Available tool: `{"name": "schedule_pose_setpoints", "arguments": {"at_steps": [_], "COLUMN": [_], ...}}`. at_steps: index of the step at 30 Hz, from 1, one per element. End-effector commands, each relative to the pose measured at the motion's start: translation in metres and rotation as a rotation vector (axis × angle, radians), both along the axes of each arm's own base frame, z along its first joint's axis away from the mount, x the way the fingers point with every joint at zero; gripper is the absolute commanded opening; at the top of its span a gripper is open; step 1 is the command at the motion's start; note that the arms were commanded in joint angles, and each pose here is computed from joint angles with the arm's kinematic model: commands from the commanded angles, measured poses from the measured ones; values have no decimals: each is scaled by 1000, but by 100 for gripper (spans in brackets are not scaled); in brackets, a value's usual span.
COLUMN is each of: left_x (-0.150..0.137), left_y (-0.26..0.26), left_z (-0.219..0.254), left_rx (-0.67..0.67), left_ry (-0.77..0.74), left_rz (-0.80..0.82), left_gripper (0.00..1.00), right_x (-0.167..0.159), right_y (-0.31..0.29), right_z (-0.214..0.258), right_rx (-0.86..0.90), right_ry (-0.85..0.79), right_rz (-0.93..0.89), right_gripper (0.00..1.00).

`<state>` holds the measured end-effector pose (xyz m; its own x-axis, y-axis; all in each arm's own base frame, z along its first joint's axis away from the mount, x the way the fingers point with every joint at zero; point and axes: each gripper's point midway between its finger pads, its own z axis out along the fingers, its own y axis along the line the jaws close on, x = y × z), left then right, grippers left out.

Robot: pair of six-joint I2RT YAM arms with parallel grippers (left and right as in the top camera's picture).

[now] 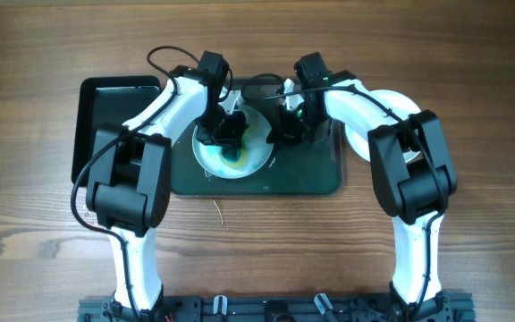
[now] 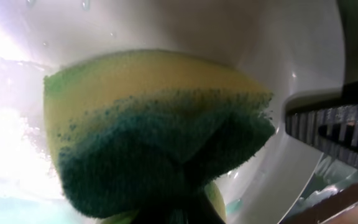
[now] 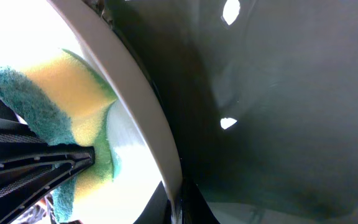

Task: Clean dirty plates on tray and stack at the side
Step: 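Scrub the last plate with the sponge while the right gripper holds it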

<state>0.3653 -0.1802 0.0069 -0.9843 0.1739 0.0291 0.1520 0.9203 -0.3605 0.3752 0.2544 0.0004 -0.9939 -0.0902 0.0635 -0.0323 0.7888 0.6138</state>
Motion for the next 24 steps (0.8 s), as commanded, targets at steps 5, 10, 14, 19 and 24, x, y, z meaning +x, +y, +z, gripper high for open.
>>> {"name": "schedule_pose_setpoints", "arguments": {"at_steps": [5, 10, 14, 19, 24], "left_x": [16, 6, -4, -21, -20], "left_y": [87, 115, 99, 20, -12], "left_z": [-32, -26, -29, -25, -13], "left_rx": [502, 670, 590, 129, -85], "left_ry": [-36, -49, 28, 169, 153], "left_rz": [473, 586, 559, 213, 83], "left_gripper": [4, 4, 4, 4, 4], "right_x": [-7, -7, -7, -7, -7], "right_y": [-3, -3, -3, -3, -3], "right_z": [-18, -18, -18, -18, -18], "right_rx": [-32, -32, -32, -32, -33], "right_ry": [23, 24, 23, 23, 25], "right_rz": [8, 7, 7, 7, 7], "right_gripper": [4, 4, 4, 4, 4]}}
